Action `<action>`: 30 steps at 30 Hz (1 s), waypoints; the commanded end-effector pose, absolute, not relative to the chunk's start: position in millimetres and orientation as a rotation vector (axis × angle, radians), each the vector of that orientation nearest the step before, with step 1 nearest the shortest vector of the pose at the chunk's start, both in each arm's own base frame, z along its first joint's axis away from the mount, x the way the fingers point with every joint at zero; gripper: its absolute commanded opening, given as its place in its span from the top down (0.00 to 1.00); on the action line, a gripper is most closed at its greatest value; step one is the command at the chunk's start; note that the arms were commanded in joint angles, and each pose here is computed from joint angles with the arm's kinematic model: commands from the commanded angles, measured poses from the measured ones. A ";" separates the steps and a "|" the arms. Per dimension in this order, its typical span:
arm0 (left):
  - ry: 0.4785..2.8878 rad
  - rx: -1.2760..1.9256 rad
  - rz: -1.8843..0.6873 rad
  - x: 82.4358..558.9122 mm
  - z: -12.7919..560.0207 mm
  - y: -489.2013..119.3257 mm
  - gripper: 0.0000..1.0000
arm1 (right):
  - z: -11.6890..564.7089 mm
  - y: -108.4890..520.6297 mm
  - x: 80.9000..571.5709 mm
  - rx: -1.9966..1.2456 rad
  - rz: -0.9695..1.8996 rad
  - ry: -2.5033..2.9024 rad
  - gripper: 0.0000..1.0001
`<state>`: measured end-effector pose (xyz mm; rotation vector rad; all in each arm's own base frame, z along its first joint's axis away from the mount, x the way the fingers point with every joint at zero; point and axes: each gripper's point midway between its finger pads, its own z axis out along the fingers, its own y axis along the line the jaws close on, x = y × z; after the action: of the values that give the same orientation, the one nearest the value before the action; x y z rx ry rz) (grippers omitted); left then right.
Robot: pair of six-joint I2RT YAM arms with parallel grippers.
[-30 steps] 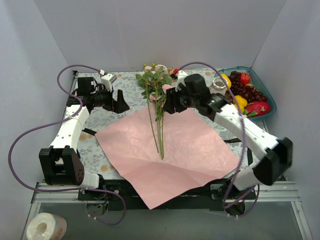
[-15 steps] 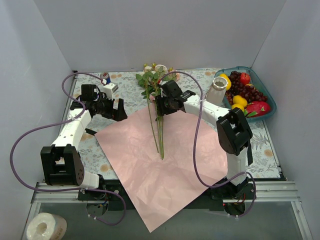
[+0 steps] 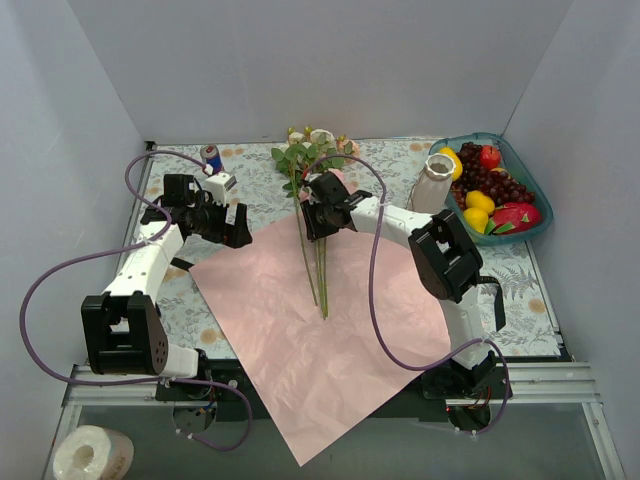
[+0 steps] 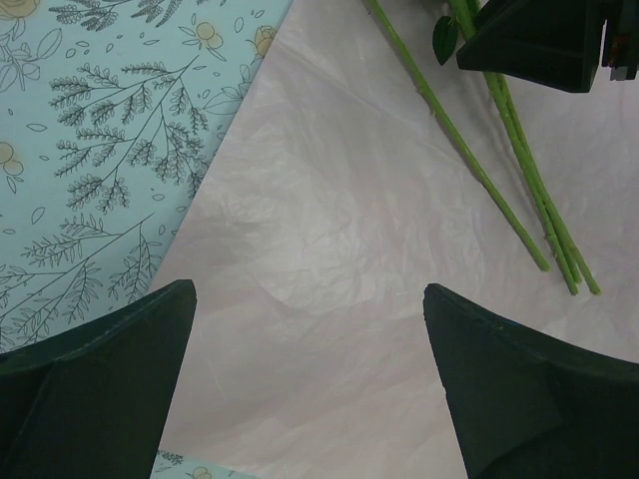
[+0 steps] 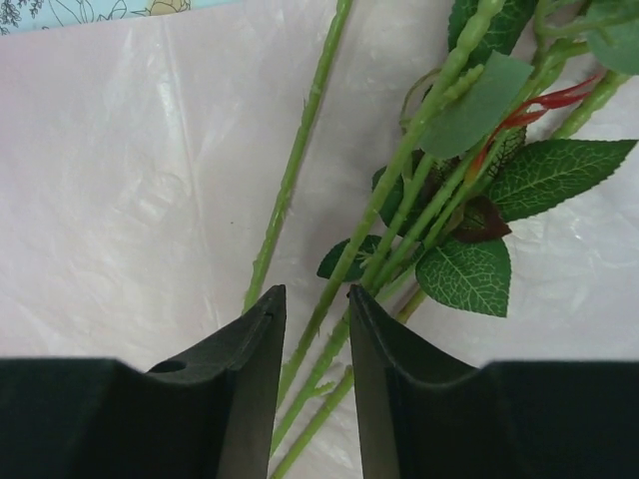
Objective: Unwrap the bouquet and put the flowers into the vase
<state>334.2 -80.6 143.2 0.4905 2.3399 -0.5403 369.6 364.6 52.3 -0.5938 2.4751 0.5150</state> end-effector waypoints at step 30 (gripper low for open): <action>2.222 0.558 -0.478 319.1 169.7 -78.6 0.02 | 256.3 398.7 394.5 -0.558 0.750 1.989 0.99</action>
<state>321.1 -77.4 151.6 0.5215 2.2914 -0.4945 381.3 384.3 125.8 -0.5707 2.3088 0.6333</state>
